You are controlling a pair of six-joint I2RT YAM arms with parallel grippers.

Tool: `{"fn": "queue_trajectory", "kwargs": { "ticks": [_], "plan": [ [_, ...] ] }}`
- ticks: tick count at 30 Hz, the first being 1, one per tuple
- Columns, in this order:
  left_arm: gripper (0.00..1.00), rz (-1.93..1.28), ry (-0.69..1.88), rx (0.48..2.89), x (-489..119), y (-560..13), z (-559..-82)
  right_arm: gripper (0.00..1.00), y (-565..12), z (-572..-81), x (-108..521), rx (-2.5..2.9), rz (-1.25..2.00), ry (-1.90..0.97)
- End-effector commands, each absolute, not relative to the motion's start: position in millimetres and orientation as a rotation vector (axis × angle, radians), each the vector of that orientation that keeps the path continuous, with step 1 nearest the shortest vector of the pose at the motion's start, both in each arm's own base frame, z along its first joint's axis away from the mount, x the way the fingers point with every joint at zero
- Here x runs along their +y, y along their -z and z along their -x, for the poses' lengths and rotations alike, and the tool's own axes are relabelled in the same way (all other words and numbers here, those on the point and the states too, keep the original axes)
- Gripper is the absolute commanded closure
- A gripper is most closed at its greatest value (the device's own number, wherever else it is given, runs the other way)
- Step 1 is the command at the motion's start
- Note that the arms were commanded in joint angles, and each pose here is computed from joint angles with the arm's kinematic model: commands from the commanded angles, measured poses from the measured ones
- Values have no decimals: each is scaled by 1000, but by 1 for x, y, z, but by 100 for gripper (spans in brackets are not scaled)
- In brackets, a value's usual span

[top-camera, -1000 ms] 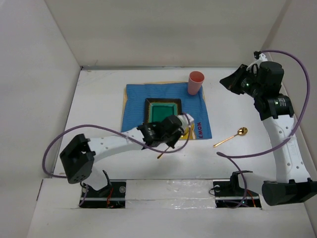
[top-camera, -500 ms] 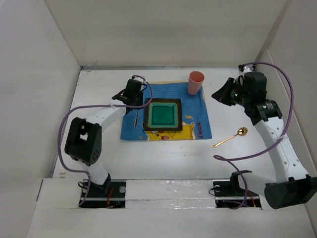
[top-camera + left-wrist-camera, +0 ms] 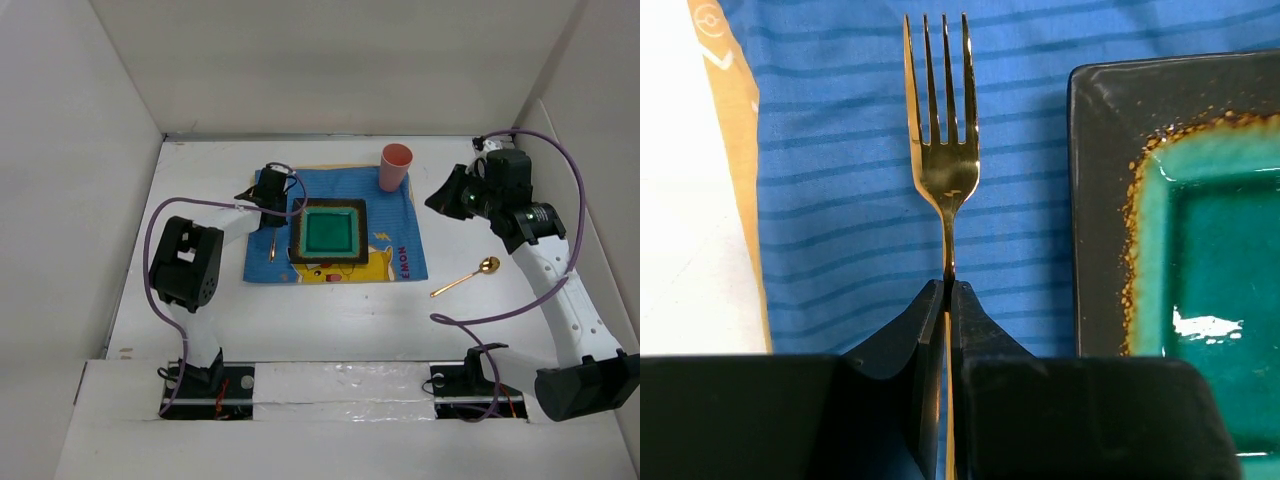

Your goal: Set the dinner table for one person

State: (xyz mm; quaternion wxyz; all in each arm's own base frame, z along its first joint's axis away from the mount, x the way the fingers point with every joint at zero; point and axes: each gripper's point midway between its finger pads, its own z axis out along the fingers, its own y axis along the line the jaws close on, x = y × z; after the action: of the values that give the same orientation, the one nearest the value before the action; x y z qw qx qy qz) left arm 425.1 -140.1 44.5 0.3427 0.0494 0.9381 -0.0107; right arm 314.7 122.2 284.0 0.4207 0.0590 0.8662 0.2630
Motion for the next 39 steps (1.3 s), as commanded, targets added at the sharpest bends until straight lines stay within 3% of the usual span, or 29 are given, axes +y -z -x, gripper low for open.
{"fn": "queue_trajectory", "kwargs": {
  "ticks": [1,3,6,7,10,12,15,17,18,19,20,25,26,27,28,29,31,32,34,37,39],
  "plan": [
    [100,-90,13,2401,-135,-52,-434,91,-283,-313,122,2164,-120,-640],
    [100,-85,8,2411,-135,-49,-434,90,-282,-315,121,2165,-125,-632],
    [98,-48,-17,2428,-131,-47,-432,77,-281,-318,115,2168,-145,-587],
    [93,-36,-25,2425,-129,-49,-432,69,-280,-318,111,2173,-159,-564],
    [80,-15,-38,2418,-126,-55,-431,62,-270,-317,106,2199,-202,-530],
    [67,2,-36,2402,-126,-63,-433,62,-262,-315,98,2216,-240,-497],
    [61,25,-11,2388,-128,-74,-433,59,-249,-308,82,2218,-345,-439],
    [57,48,19,2358,-130,-91,-434,63,-233,-303,66,2197,-466,-388],
    [57,59,35,2340,-131,-100,-435,70,-229,-301,51,2169,-529,-341],
    [57,63,75,2313,-135,-117,-434,92,-231,-297,43,2123,-581,-337],
    [57,74,110,2300,-138,-129,-433,100,-213,-291,37,2146,-621,-319],
    [61,-38,300,2158,-173,-215,-409,100,-161,-279,0,2194,-880,-215],
    [66,-57,348,2112,-178,-237,-399,100,-149,-279,-5,2209,-915,-194],
    [74,-69,410,2105,-184,-243,-391,93,-136,-276,-19,2205,-974,-157],
    [74,-63,418,2092,-182,-248,-386,86,-129,-275,-26,2208,-1001,-131],
    [85,-94,474,2082,-188,-254,-378,76,-119,-274,-33,2218,-1037,-101],
    [95,-111,537,2058,-188,-263,-358,57,-103,-271,-45,2221,-1101,-69],
    [100,-123,554,2054,-188,-263,-352,53,-94,-269,-54,2223,-1143,-58],
    [100,-144,576,2062,-186,-259,-336,50,-83,-270,-58,2234,-1171,-65],
    [85,-181,582,2086,-187,-250,-317,50,-64,-277,-58,2295,-1169,-83],
    [69,-238,574,2096,-194,-243,-306,50,-53,-282,-58,2340,-1177,-84]
  ]
}}
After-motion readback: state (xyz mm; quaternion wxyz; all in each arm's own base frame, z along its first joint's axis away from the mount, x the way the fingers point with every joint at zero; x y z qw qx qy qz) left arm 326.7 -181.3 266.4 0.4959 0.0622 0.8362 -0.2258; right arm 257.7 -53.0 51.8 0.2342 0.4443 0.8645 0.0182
